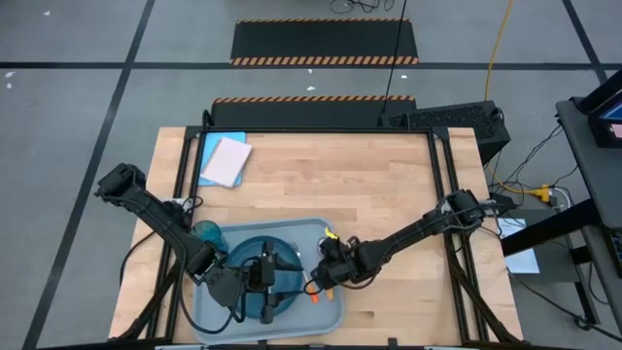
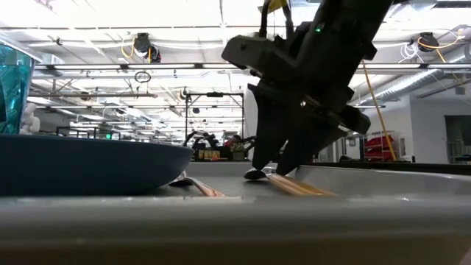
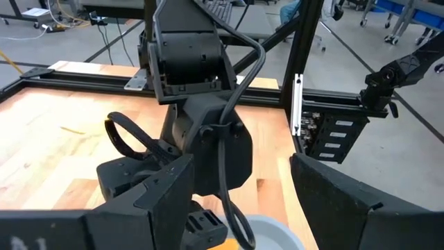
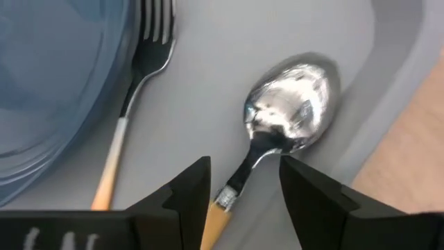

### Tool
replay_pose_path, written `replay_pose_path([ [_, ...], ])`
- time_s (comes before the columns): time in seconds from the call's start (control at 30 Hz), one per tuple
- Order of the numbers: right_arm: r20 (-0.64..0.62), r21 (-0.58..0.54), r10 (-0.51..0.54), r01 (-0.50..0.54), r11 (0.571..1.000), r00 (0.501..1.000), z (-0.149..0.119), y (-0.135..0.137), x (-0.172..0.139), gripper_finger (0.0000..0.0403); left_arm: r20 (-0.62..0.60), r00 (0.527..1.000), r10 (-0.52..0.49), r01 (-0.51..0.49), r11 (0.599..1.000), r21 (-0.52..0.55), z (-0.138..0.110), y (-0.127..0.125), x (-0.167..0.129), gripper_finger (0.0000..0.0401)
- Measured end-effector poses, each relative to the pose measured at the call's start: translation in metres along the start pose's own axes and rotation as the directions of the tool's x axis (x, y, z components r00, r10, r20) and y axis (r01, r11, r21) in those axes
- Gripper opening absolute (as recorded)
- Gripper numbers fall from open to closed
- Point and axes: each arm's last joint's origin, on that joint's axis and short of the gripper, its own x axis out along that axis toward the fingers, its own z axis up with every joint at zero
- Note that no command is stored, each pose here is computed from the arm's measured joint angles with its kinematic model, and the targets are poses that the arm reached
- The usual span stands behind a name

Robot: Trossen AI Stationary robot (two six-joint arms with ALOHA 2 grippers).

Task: Pick and place plate/cup/fork/spoon on tray
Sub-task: Put the yellow spoon on the gray tray to the right of the orange fork

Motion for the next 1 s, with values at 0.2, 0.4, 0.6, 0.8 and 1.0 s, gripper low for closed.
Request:
replay_pose_path([
  [0.2, -0.001, -0.001, -0.006, 0.006, 1.000, 1.000, 0.002, -0.001, 0.001, 0.0128, 0.000, 1.000, 0.000, 0.000, 1.000, 0.004, 0.000, 0.000, 0.000, 0.0243],
  [0.4, -0.024, 0.006, 0.022, -0.022, 1.000, 0.999, 0.000, 0.001, 0.001, 0.0120, 0.000, 1.000, 0.000, 0.000, 1.000, 0.004, 0.000, 0.000, 0.000, 0.0243],
  [0.6, -0.019, 0.024, 0.046, -0.045, 0.999, 0.999, -0.001, 0.004, 0.000, 0.0123, 0.001, 1.000, 0.000, 0.000, 1.000, 0.016, 0.000, 0.000, 0.000, 0.0243],
  [0.8, -0.022, 0.020, 0.037, -0.037, 0.999, 0.999, -0.001, 0.003, 0.004, 0.0123, 0.001, 1.000, 0.000, 0.000, 1.000, 0.016, 0.000, 0.000, 0.000, 0.0243],
  [1.0, -0.042, -0.005, 0.021, -0.021, 1.000, 0.999, -0.006, 0.003, 0.025, 0.0123, 0.002, 1.000, 0.000, 0.000, 1.000, 0.018, 0.000, 0.000, 0.000, 0.0243],
])
